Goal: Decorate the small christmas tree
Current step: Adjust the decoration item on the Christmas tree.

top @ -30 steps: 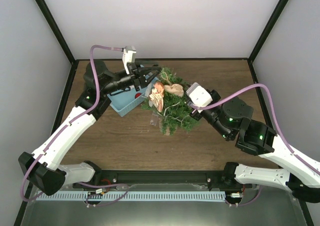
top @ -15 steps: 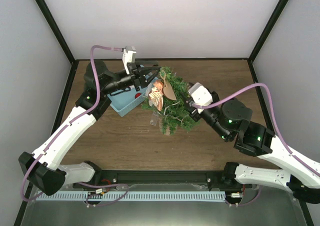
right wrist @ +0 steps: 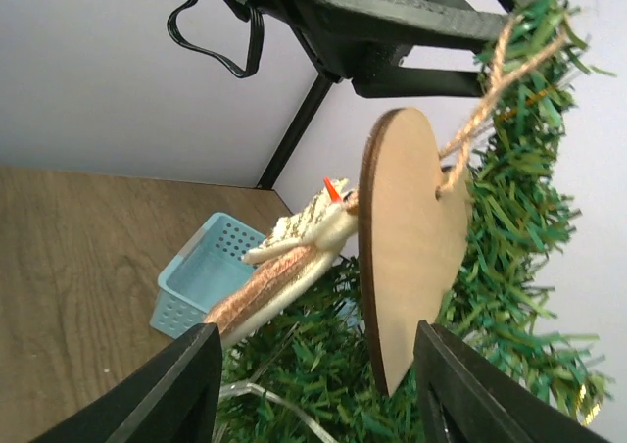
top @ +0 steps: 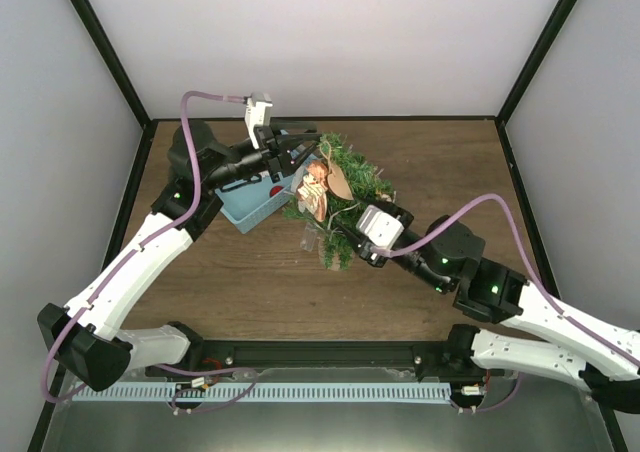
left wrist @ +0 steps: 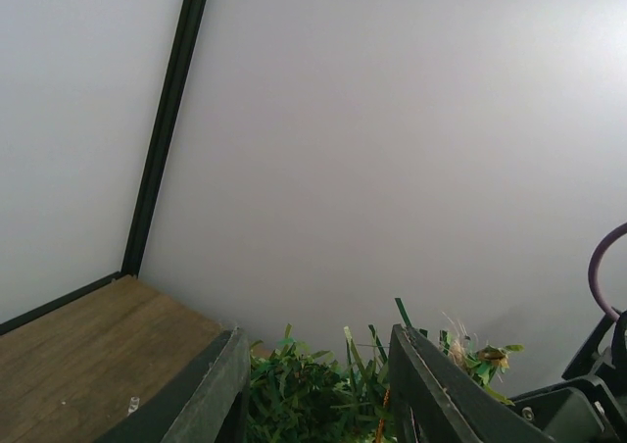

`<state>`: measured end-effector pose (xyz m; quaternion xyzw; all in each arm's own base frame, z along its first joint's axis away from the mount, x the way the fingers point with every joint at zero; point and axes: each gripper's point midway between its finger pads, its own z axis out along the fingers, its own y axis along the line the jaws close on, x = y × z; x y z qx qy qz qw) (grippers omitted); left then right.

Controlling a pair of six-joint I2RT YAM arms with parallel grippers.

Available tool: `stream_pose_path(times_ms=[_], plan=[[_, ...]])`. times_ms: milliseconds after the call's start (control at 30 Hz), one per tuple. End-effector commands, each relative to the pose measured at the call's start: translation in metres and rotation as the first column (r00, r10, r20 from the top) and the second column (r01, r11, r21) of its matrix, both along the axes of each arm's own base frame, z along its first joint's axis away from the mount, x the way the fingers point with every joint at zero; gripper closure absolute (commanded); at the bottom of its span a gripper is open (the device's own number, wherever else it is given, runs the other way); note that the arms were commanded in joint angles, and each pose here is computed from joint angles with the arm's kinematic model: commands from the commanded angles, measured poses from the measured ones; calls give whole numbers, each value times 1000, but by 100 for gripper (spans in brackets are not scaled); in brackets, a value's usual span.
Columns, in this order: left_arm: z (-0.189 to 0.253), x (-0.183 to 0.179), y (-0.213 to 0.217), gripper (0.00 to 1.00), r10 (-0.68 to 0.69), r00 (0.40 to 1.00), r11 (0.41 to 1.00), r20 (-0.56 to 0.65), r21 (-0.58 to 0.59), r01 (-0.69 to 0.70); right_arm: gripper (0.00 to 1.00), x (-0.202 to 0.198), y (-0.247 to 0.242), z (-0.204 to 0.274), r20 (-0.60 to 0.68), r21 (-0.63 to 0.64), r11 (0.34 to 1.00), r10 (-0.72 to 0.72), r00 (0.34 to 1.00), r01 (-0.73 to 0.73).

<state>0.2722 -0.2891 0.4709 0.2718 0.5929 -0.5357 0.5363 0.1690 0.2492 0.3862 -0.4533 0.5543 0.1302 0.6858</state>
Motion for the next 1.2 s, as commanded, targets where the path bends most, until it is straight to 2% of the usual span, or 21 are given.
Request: stream_pose_path(times_ms=[0, 133, 200, 267, 367, 433, 500, 533, 633, 733, 867, 1000, 1167], plan=[[10, -5, 4, 59, 4, 999, 1000, 42, -22, -3, 43, 6, 6, 23, 138, 2, 1000, -18, 990, 18], [10, -4, 3, 59, 1, 999, 1000, 39, -21, 0, 44, 15, 8, 22, 148, -9, 998, -56, 987, 58], [9, -4, 2, 59, -3, 999, 1000, 37, -22, 4, 48, 17, 5, 24, 146, 6, 997, -80, 986, 80], [9, -4, 2, 59, -7, 999, 1000, 36, -22, 8, 58, 17, -1, 31, 138, 44, 995, -98, 986, 93], [9, -4, 2, 59, -7, 999, 1000, 39, -20, 8, 81, 12, -10, 44, 125, 118, 989, -101, 987, 86], [9, -5, 2, 59, -8, 999, 1000, 39, -20, 9, 92, 9, -15, 53, 90, 165, 983, -94, 991, 78], [9, -5, 2, 59, -7, 999, 1000, 39, -20, 8, 99, 5, -15, 56, 55, 177, 983, -69, 996, 58], [8, -5, 2, 59, -7, 999, 1000, 39, -19, 8, 99, 5, -14, 57, 42, 177, 983, -62, 997, 54], [8, -5, 3, 59, -3, 999, 1000, 40, -21, 3, 98, 3, -7, 49, 30, 132, 991, -32, 999, 28], [7, -4, 3, 59, -4, 999, 1000, 33, -22, 4, 71, 1, 2, 37, 11, 97, 995, 4, 1000, -6], [6, -5, 3, 59, -3, 1000, 1000, 31, -22, 4, 58, 5, 4, 34, 37, 87, 996, -11, 999, 8], [5, -5, 3, 59, -1, 1000, 1000, 30, -19, 2, 52, 13, 5, 33, 62, 74, 996, -55, 997, 51], [5, -4, 2, 59, -2, 1000, 1000, 30, -22, 3, 51, 28, 7, 28, 92, 39, 991, -131, 987, 128]])
